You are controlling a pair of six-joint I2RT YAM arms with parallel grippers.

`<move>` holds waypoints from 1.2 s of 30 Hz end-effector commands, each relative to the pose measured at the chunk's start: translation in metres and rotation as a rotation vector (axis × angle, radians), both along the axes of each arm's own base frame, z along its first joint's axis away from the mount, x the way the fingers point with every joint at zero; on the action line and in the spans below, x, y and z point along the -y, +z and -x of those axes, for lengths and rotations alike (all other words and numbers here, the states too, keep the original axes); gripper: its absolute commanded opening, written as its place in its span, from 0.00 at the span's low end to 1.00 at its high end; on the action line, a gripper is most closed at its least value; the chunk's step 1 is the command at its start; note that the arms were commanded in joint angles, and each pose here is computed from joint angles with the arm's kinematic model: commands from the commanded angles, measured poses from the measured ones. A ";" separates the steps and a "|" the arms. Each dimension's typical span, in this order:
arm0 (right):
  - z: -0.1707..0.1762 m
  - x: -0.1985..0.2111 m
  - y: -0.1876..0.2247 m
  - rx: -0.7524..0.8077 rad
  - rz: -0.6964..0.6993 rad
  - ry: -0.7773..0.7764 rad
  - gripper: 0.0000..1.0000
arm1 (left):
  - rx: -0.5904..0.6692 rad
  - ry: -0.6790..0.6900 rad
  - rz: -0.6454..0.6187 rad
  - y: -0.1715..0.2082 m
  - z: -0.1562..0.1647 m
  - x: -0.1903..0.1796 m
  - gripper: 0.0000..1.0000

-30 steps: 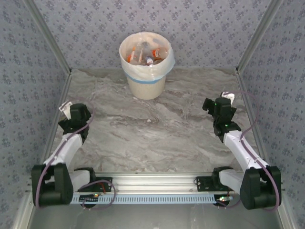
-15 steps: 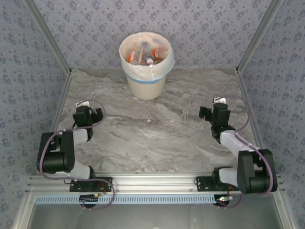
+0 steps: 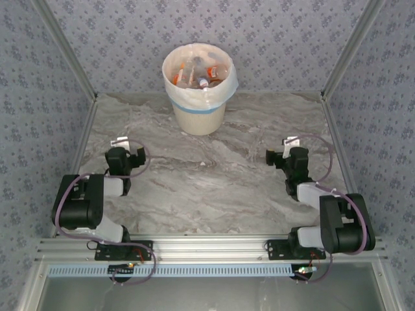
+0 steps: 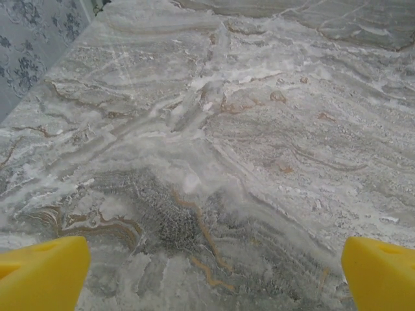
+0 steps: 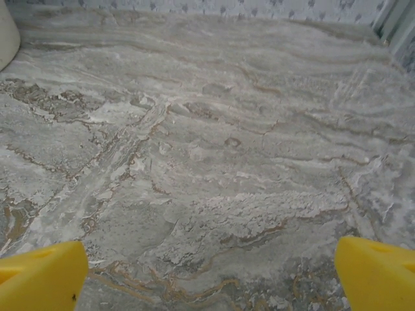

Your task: Put the plastic bottles in the bin

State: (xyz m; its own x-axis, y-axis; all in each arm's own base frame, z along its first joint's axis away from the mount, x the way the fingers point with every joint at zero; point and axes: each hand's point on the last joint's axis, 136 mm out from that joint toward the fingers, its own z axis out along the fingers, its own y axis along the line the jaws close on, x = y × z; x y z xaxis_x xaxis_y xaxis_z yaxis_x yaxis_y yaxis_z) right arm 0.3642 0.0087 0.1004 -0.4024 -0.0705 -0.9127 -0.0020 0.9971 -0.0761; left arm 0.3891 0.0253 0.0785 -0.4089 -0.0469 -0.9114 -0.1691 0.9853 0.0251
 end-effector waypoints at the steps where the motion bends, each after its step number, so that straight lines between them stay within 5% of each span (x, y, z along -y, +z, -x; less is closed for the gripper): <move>1: 0.003 0.010 0.020 0.138 0.034 -0.024 1.00 | 0.061 0.022 -0.008 0.013 -0.005 -0.005 0.99; 8: 0.011 0.031 0.013 0.206 -0.030 -0.101 1.00 | 0.055 0.020 -0.008 0.013 -0.004 -0.005 0.99; 17: -0.023 0.042 -0.015 0.038 -0.039 -0.157 1.00 | 0.055 0.020 -0.008 0.013 -0.005 -0.005 1.00; 36: -0.026 0.029 -0.017 0.006 -0.043 -0.068 1.00 | 0.052 0.019 -0.008 0.012 -0.005 -0.004 0.99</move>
State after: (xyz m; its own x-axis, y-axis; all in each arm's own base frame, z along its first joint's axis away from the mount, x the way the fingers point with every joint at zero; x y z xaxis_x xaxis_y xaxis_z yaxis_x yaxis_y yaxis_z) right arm 0.3905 -0.0199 0.0854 -0.3895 -0.0134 -0.9209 0.0717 0.9964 -0.0448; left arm 0.3909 0.0259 0.0829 -0.3909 -0.0471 -0.9192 -0.1727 0.9847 0.0230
